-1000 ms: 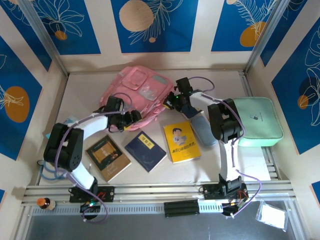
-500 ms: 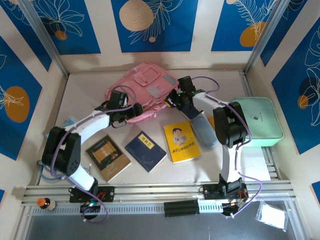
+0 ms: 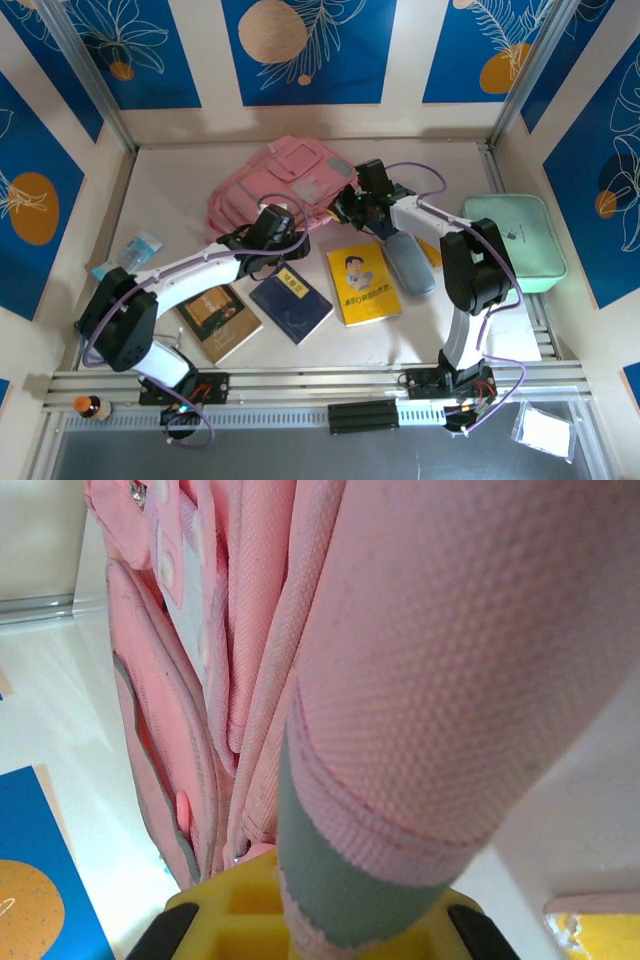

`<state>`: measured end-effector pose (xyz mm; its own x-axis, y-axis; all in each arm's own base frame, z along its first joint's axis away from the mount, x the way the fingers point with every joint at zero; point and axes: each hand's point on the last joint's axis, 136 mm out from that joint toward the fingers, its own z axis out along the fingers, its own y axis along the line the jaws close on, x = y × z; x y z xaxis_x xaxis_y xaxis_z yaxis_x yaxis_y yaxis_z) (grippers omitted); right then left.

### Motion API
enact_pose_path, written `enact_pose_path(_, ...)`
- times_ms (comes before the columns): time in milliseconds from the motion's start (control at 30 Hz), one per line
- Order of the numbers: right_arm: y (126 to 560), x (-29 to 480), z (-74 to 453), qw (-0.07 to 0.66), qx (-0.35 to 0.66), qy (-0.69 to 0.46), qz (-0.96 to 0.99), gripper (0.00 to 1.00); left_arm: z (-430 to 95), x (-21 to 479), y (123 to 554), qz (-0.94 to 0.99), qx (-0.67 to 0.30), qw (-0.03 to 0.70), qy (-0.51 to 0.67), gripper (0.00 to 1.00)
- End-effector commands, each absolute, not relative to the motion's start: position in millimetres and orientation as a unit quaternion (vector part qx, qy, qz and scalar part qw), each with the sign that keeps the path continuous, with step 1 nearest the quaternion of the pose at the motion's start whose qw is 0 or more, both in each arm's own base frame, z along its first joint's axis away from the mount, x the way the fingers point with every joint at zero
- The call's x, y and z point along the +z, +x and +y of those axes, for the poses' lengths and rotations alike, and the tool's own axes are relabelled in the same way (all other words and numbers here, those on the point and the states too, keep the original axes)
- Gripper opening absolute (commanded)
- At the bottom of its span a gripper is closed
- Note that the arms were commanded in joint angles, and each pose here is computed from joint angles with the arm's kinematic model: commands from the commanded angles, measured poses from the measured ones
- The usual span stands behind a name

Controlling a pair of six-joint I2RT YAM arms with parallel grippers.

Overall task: Pack the student bag
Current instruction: Unzip the student bag at the top-center of the table.

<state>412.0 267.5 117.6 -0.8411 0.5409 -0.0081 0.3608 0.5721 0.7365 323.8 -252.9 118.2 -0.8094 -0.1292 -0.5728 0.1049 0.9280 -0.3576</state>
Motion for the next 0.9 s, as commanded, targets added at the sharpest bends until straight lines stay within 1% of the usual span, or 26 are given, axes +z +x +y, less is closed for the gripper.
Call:
enact_pose_path(0, 405, 147, 283, 0.119, 0.427, 0.245, 0.862, 0.0, -272, 123, 333, 0.926, -0.198, 0.322, 0.009, 0.53)
enact_pose_path(100, 404, 151, 287, 0.12, 0.431, 0.24, 0.862, 0.0, -282, 124, 334, 0.928, -0.185, 0.322, 0.013, 0.49)
enact_pose_path(133, 404, 153, 287, 0.119, 0.431, 0.239, 0.862, 0.0, -284, 124, 334, 0.93, -0.179, 0.321, 0.009, 0.46)
enact_pose_path(400, 404, 153, 289, 0.119, 0.432, 0.237, 0.862, 0.0, -280, 116, 343, 0.937, -0.129, 0.325, -0.027, 0.32)
enact_pose_path(500, 404, 155, 289, 0.12, 0.434, 0.236, 0.861, 0.0, -276, 114, 349, 0.939, -0.1, 0.326, -0.033, 0.31)
enact_pose_path(600, 407, 157, 291, 0.122, 0.436, 0.231, 0.861, 0.0, -271, 110, 348, 0.945, -0.077, 0.316, -0.038, 0.32)
enact_pose_path(700, 409, 159, 290, 0.126, 0.435, 0.229, 0.862, 0.0, -267, 107, 344, 0.947, -0.068, 0.312, -0.044, 0.33)
enact_pose_path(867, 412, 161, 293, 0.126, 0.437, 0.223, 0.862, 0.0, -265, 107, 344, 0.947, -0.064, 0.311, -0.045, 0.32)
